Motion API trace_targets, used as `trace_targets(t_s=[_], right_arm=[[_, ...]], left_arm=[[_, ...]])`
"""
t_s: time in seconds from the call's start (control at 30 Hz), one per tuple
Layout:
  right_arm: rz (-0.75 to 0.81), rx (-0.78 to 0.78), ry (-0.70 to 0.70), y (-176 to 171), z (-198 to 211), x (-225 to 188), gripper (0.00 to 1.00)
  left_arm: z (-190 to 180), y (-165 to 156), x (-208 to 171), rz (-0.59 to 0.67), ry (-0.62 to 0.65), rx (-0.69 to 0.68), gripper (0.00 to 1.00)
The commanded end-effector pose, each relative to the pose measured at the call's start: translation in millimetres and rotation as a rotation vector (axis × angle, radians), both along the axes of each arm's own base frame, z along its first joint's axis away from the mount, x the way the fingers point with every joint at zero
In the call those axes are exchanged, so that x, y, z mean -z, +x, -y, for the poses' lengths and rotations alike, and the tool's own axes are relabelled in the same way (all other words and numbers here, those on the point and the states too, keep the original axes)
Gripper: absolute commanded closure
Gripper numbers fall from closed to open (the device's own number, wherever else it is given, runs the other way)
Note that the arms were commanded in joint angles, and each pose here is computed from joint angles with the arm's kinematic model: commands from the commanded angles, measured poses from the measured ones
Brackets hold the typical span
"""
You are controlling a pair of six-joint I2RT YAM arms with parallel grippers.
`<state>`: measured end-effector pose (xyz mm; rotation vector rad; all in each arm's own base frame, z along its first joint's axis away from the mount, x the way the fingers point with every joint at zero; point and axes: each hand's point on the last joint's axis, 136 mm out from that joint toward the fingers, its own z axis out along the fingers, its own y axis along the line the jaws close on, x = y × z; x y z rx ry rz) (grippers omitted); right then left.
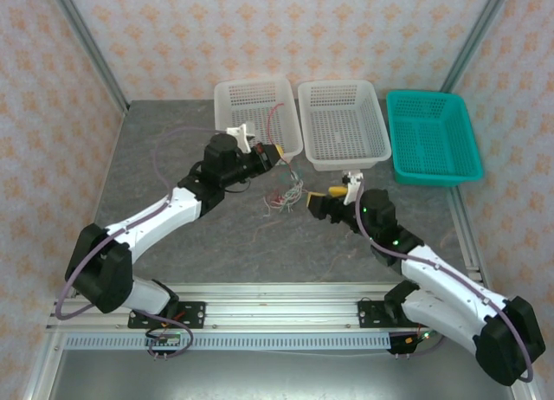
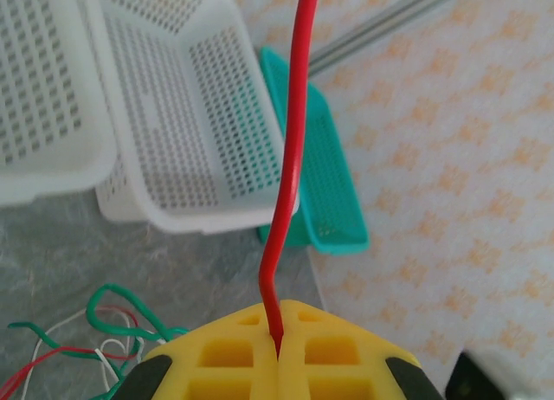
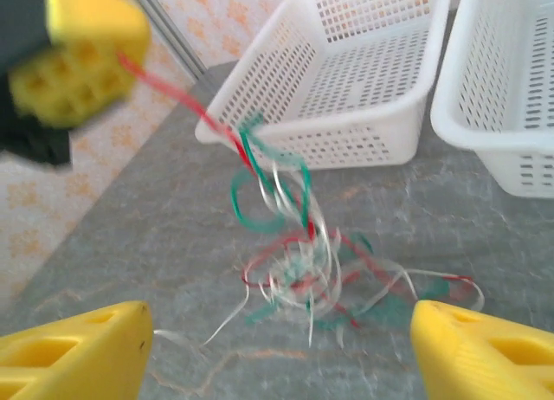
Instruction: Untangle the cables
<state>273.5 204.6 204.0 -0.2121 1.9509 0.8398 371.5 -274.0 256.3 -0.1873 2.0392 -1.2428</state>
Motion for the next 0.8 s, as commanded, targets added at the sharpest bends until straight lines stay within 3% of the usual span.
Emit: trace_targets(t_s=[0.0, 0.13, 0.3, 0.53, 0.77], right_arm=[[-0.082, -0.067, 0.043, 13, -15, 14, 0.32], [-0.143, -0.160, 0.145, 30, -34, 39, 0.45], [-0.178, -0.279, 0.205, 26, -52, 64, 0.46], [-0.232, -0.313, 0.245, 31, -63, 77, 0.44], [-0.280, -0.191, 0.193, 50, -54, 108, 0.88]], left_arm=[[10, -9, -1, 0.026, 0.004, 0.047, 1.00], [7, -9, 1, 0.026, 0.010, 0.027, 1.00], [6, -7, 0, 0.033, 0.014, 0.020, 1.00], [10, -6, -6, 0.034, -0.029, 0.022, 1.00], [1, -5, -10, 0.041, -0.010, 0.000, 1.00]])
